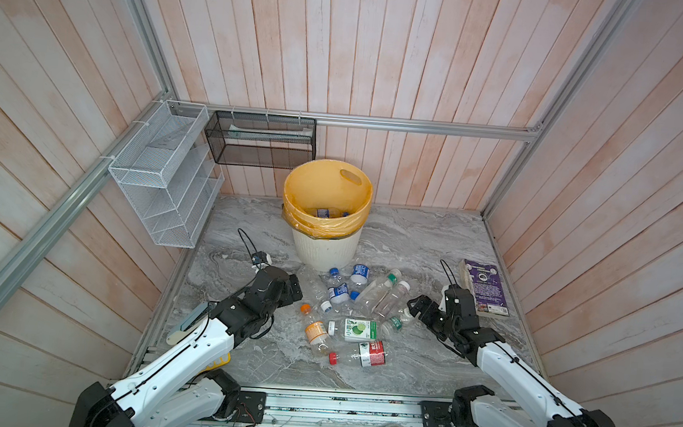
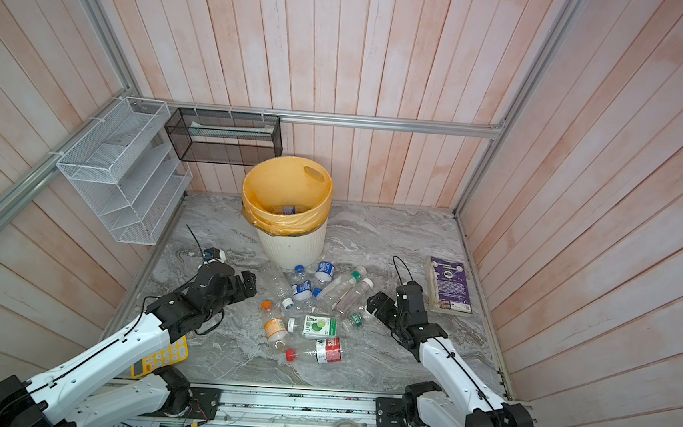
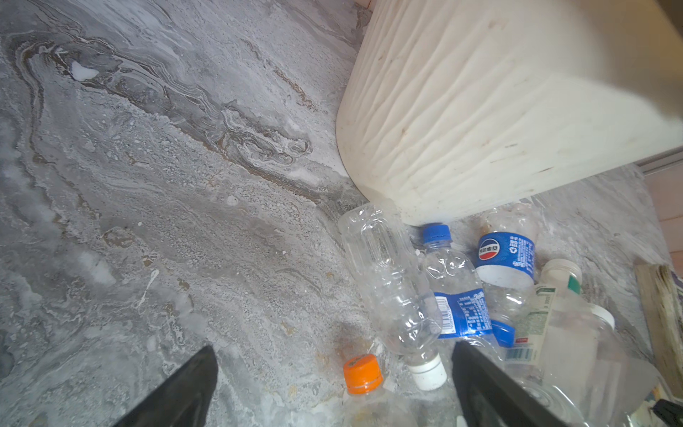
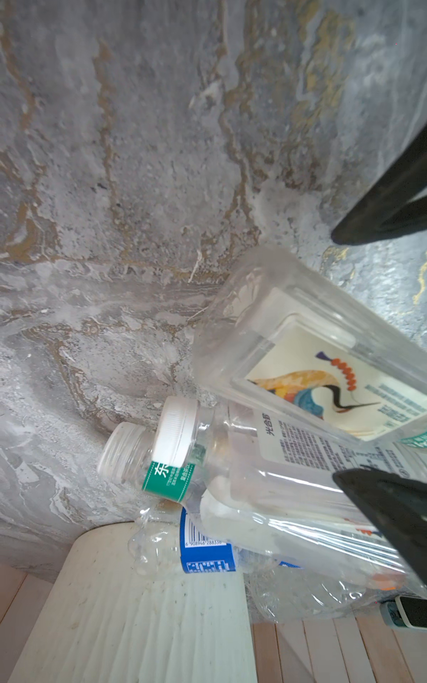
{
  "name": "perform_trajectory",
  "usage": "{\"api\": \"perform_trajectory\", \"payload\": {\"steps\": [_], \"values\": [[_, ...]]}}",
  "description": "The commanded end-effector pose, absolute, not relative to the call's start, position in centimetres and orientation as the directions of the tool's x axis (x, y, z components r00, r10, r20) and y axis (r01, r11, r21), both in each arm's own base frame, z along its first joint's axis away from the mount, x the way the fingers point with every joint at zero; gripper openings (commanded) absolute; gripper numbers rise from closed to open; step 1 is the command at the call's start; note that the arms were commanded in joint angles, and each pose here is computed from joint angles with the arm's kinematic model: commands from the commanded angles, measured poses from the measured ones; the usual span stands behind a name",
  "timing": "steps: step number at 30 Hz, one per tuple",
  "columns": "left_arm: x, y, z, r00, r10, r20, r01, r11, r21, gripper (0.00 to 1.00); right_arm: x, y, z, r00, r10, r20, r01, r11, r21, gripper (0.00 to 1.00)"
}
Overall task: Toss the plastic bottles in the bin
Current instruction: 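Grasp the clear square flower-label bottle with the right gripper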
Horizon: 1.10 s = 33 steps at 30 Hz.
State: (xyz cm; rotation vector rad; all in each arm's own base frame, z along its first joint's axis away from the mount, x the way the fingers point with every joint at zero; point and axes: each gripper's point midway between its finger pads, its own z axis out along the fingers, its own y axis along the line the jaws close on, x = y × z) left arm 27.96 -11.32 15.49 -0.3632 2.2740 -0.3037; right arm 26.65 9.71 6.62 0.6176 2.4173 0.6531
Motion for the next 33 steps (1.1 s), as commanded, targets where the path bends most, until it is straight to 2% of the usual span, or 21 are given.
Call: {"api": "perform_trajectory", "payload": {"steps": [1, 7, 11, 15, 19, 24, 27, 30, 33], "values": [[28.4, -11.6, 16.1, -0.633, -0.337, -0.697, -0.145, 0.936, -0.32, 1.0, 27.3, 9.7, 6.3, -0.726, 0.565, -0.392, 0.286, 0.767, 0.575, 0.94], [28.4, -11.7, 16.2, -0.632, -0.334, -0.699, -0.142, 0.937, -0.319, 1.0, 27.2, 9.4, 4.4, -0.735, 0.578, -0.355, 0.341, 0.768, 0.543, 0.88], [28.3, -11.5, 16.0, -0.635, -0.333, -0.697, -0.147, 0.938, -0.314, 1.0, 27.0, 8.6, 3.5, -0.727, 0.589, -0.353, 0.375, 0.771, 0.515, 0.76], [28.2, -11.4, 16.2, -0.632, -0.336, -0.698, -0.15, 0.937, -0.315, 1.0, 27.1, 7.6, 3.3, -0.705, 0.61, -0.362, 0.4, 0.764, 0.507, 0.71], [28.1, -11.3, 16.1, -0.633, -0.336, -0.697, -0.155, 0.937, -0.312, 1.0, 27.0, 6.5, 2.9, -0.698, 0.612, -0.372, 0.412, 0.768, 0.491, 0.61], [28.0, -11.1, 16.0, -0.636, -0.338, -0.694, -0.161, 0.937, -0.309, 1.0, 26.6, 5.7, 2.4, -0.698, 0.61, -0.375, 0.419, 0.772, 0.478, 0.56], [27.9, -11.1, 15.9, -0.635, -0.34, -0.693, -0.165, 0.937, -0.308, 1.0, 26.5, 5.7, 2.5, -0.703, 0.598, -0.384, 0.403, 0.781, 0.477, 0.59], [27.9, -11.1, 15.8, -0.638, -0.341, -0.69, -0.166, 0.936, -0.309, 1.0, 26.3, 5.5, 2.3, -0.712, 0.588, -0.384, 0.404, 0.79, 0.461, 0.73], [27.9, -11.2, 15.6, -0.642, -0.343, -0.685, -0.167, 0.935, -0.312, 1.0, 26.7, 5.5, 2.5, -0.721, 0.572, -0.392, 0.393, 0.803, 0.448, 0.79]]}}
